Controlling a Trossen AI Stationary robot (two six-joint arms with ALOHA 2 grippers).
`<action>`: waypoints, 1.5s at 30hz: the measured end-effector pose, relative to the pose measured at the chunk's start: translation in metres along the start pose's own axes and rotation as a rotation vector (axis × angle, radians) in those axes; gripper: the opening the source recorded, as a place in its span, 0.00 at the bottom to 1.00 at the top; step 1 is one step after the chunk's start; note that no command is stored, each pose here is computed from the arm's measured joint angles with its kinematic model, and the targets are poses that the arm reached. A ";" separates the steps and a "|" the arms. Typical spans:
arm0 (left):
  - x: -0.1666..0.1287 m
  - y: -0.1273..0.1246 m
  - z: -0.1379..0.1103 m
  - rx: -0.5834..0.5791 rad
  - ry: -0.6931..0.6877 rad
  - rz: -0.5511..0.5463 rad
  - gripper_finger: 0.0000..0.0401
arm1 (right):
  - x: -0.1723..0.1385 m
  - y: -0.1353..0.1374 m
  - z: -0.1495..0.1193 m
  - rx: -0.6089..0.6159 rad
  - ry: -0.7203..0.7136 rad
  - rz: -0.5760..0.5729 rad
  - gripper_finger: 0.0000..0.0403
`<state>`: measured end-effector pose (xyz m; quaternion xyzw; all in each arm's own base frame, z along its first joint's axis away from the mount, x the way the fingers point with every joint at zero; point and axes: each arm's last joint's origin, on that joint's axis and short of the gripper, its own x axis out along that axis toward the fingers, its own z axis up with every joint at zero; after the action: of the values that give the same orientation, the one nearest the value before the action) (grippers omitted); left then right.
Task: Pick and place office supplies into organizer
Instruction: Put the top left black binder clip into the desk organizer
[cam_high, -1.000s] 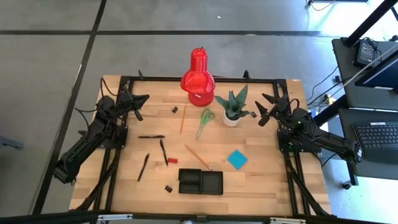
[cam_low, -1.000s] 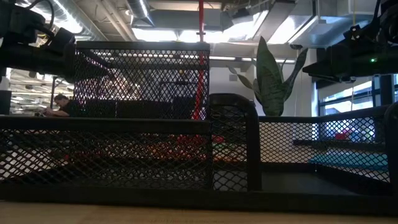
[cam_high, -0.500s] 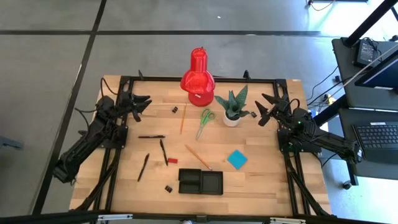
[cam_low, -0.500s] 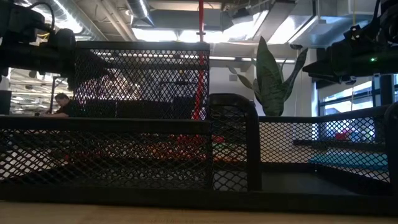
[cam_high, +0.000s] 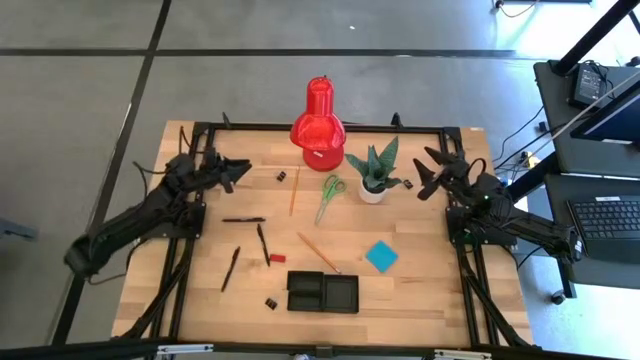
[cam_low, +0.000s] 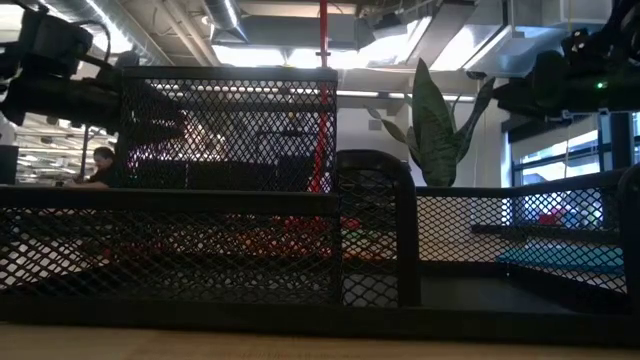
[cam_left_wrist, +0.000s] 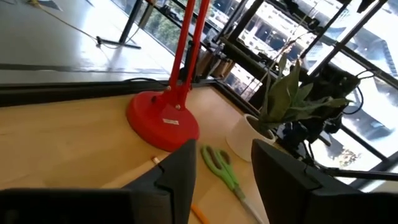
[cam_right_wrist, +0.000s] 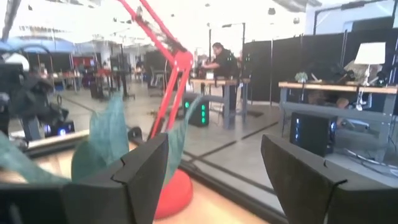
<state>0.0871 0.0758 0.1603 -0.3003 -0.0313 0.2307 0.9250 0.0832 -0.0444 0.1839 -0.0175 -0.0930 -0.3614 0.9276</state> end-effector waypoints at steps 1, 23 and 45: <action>0.002 -0.001 -0.001 0.002 0.003 0.000 0.37 | 0.000 0.000 0.001 0.003 -0.009 0.000 0.65; 0.059 -0.003 -0.007 -0.010 0.231 0.177 0.37 | 0.000 0.000 0.003 -0.017 -0.025 -0.002 0.65; 0.128 0.004 -0.004 0.016 0.428 0.283 0.37 | 0.000 0.000 -0.001 0.002 0.010 0.000 0.65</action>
<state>0.2001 0.1337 0.1446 -0.3365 0.2095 0.2890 0.8714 0.0833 -0.0445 0.1829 -0.0148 -0.0890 -0.3612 0.9281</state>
